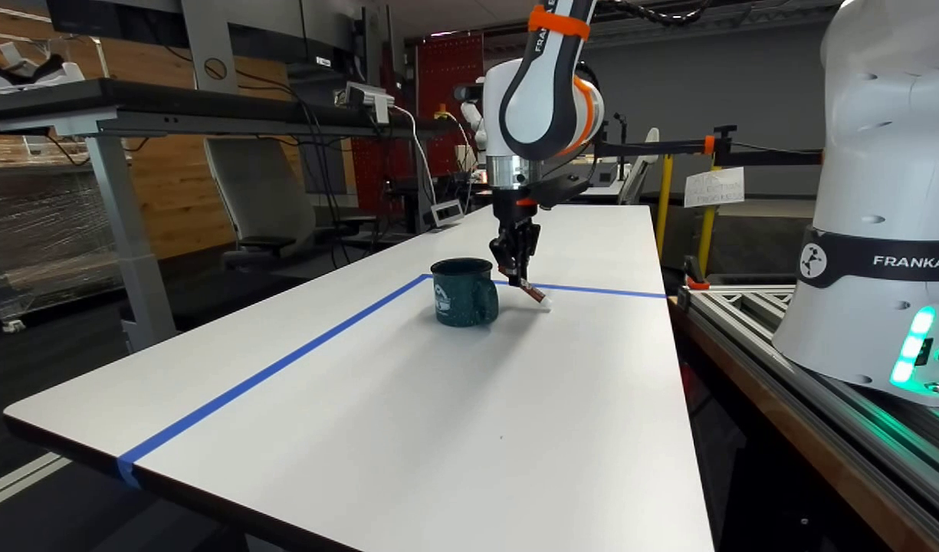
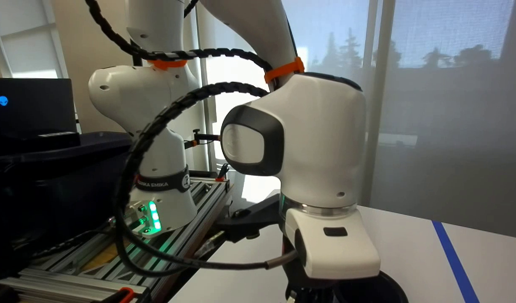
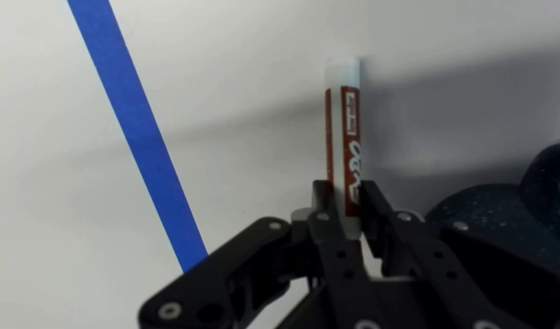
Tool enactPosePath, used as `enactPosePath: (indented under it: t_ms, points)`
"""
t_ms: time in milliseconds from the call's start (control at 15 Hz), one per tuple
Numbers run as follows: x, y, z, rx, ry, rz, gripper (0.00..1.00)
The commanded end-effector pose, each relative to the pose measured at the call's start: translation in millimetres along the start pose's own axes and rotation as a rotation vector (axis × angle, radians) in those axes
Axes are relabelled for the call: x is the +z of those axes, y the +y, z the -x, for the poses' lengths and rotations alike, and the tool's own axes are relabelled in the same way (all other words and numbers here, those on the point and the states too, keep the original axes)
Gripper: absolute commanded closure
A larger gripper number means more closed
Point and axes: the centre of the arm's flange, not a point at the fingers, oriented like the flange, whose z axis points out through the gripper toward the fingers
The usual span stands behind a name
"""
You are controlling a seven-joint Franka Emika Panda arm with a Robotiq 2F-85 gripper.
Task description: Remove the marker from the mug
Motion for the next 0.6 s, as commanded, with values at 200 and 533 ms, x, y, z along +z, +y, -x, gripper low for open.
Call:
enactPosePath:
  t_ms: [200,533]
  points:
    - [16.5,-8.0,-9.3,0.003,0.106,0.021,0.95]
    - [7.8,-11.7,-10.8,-0.006,0.177,0.04,0.39]
